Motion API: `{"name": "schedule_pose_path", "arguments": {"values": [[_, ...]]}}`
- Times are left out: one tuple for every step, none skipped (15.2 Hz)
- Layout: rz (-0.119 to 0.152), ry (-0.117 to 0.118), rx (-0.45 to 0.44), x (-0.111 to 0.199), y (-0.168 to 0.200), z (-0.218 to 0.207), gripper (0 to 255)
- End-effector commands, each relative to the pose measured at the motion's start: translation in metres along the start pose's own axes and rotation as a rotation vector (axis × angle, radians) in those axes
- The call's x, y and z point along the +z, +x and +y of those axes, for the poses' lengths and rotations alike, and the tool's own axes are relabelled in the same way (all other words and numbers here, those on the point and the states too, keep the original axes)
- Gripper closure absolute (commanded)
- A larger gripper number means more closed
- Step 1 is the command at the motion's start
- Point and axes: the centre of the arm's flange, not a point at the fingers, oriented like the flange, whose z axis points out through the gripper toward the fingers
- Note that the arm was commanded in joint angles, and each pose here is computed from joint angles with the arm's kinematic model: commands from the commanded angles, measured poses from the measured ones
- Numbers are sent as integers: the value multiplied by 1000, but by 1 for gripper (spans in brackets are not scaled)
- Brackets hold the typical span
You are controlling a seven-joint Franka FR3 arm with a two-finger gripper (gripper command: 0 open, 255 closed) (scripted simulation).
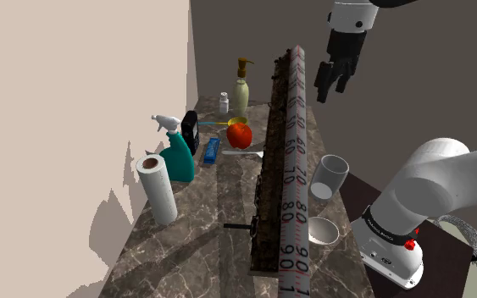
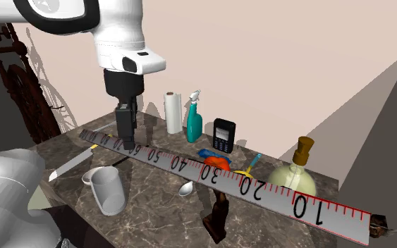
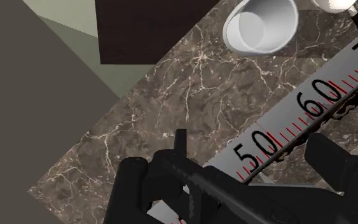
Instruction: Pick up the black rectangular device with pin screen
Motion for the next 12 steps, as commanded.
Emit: {"name": "schedule_pose_path", "arguments": {"values": [[0,0,0,0,0,0,0],[1,1,17,3,7,-11,0],[2,3,33,7,14,-21,0],[2,4,50,10,21,-31,0],[3,5,67,13,28,-41,0],[4,7,84,16,36,-52,0],[5,8,100,20,43,-61,0],[5,10,117,23,51,-71,0],[6,11,134,26,59,-81,0],[7,12,151,29,67,-91,0],[8,14,167,32,76,-100,0],[8,15,184,35,84,-109,0]]}}
